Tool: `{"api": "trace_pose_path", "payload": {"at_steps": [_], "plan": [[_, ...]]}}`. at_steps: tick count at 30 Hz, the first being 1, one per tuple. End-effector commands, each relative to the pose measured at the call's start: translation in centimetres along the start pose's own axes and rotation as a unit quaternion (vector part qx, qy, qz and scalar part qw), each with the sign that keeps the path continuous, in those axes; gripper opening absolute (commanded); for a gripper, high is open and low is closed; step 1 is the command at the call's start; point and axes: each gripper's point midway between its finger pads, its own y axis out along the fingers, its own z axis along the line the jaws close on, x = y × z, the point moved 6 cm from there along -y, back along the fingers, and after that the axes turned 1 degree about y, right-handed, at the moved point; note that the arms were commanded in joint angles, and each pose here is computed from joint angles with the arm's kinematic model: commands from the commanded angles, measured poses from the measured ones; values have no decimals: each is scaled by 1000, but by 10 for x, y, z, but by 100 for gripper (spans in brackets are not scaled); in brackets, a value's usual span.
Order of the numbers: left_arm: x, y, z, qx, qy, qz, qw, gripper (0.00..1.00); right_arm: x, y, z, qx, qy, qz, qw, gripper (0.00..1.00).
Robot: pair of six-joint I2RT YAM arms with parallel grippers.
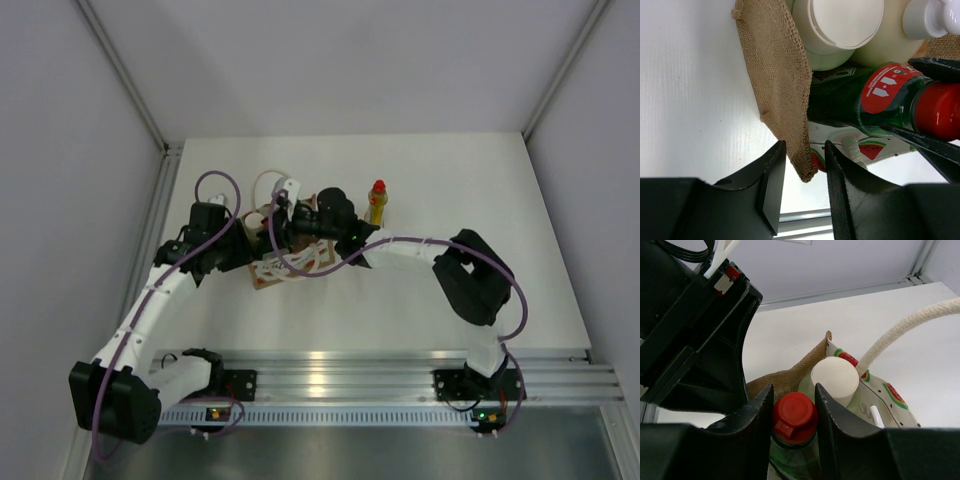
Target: Take the personal care products out of the canvas bag
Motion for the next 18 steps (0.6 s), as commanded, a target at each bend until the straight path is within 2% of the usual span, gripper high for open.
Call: {"api": "trace_pose_path", "payload": {"at_steps": [1,18], "plan": [[-1,-3,-1,-7,7,-4,1000,41,56,15,12,8,-33,-66,997,0],[0,-5,-1,-6,6,-10,1000,41,98,3,12,-48,-70,-81,993,0]]}}
